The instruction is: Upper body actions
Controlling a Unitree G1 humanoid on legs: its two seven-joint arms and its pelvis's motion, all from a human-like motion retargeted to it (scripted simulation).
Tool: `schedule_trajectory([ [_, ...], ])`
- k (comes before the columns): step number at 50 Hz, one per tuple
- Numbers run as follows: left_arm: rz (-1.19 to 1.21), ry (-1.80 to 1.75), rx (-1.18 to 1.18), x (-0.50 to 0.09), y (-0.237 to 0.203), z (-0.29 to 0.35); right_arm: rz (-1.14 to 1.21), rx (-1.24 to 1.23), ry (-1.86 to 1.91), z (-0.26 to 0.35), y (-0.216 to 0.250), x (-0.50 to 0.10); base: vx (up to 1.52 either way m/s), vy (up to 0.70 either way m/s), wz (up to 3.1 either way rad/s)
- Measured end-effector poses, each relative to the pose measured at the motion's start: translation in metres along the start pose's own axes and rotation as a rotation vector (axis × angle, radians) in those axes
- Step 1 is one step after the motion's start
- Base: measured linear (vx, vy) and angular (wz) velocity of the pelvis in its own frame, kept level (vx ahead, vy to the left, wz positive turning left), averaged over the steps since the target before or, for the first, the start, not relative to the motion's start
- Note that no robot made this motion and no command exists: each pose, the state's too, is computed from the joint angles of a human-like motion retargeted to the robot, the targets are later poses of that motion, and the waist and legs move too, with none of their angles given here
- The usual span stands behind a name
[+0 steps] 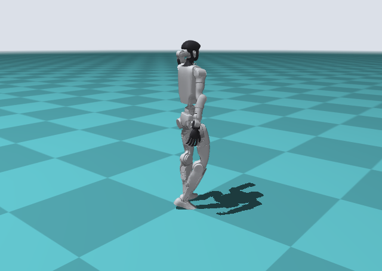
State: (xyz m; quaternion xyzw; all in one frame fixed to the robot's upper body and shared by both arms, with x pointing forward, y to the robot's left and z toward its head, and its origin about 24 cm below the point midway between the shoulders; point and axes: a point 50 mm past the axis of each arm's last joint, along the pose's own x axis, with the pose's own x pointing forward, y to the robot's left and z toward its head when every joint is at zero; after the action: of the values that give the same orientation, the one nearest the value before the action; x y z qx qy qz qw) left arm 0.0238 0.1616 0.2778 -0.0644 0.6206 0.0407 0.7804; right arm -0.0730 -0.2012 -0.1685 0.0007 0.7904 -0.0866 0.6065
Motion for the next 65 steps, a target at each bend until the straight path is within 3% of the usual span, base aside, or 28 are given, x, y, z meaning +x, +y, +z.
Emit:
schedule_trajectory([
  [5,0.187,0.523,-0.171,0.013,0.006,0.005,0.169,-0.359,-0.504,0.162,0.078,-0.051,-0.43,-0.08,-1.11],
  [9,0.227,0.799,-0.348,0.016,0.001,0.001,0.254,-0.632,-1.166,0.297,0.143,-0.194,-0.52,-0.31,-0.92],
  [14,0.297,0.955,-0.472,0.016,0.001,-0.002,0.158,-0.746,-1.802,0.342,0.161,-0.356,-0.03,-0.13,-1.42],
  [18,0.386,0.993,-0.509,0.018,0.003,-0.001,0.012,-0.742,-1.98,0.346,0.143,-0.394,0.13,-0.11,-0.16],
  [23,0.399,0.956,-0.49,0.019,0.002,0.0,0.025,-0.774,-1.804,0.343,0.14,-0.341,0.12,0.11,0.54],
  [26,0.268,0.759,-0.453,0.02,-0.003,0.004,0.087,-0.884,-1.423,0.31,0.14,-0.23,0.21,0.12,1.06],
  [29,0.22,0.618,-0.348,0.017,-0.004,0.006,0.115,-0.903,-0.892,0.231,0.109,-0.107,0.37,0.22,1.12],
  [32,0.255,0.478,-0.188,0.011,-0.001,0.006,0.108,-0.839,-0.286,0.097,0.048,-0.019,0.55,0.29,0.92],
  [36,0.165,0.148,0.015,0.002,0.0,0.004,0.019,-0.596,0.309,-0.068,-0.033,-0.003,0.09,0.13,1.68],
  [40,-0.012,-0.307,0.126,-0.007,0.002,-0.006,-0.173,-0.234,0.534,-0.154,-0.092,-0.03,-0.43,0.14,0.86],
  [42,0.029,-0.506,0.176,-0.01,0.011,-0.008,-0.24,-0.031,0.563,-0.169,-0.106,-0.04,-0.58,0.11,0.85],
  [47,0.153,-0.792,0.093,-0.014,0.023,-0.018,-0.39,0.352,0.531,-0.188,-0.113,-0.048,-0.11,-0.05,0.8],
  [53,0.0,-0.819,0.039,-0.009,0.02,-0.021,-0.388,0.428,0.432,-0.168,-0.096,-0.035,0.24,-0.14,-0.24],
  [58,-0.025,-0.511,0.053,-0.008,0.012,-0.013,-0.113,0.202,0.194,-0.066,-0.049,-0.004,0.11,0.12,-0.78],
  [62,0.102,0.007,0.115,-0.001,0.008,0.004,0.053,-0.121,0.004,0.024,-0.005,-0.004,0.01,0.11,-0.69],
  [65,0.21,0.469,0.006,0.01,0.01,0.007,0.061,-0.309,-0.182,0.095,0.031,-0.02,-0.43,-0.06,-1.63],
])
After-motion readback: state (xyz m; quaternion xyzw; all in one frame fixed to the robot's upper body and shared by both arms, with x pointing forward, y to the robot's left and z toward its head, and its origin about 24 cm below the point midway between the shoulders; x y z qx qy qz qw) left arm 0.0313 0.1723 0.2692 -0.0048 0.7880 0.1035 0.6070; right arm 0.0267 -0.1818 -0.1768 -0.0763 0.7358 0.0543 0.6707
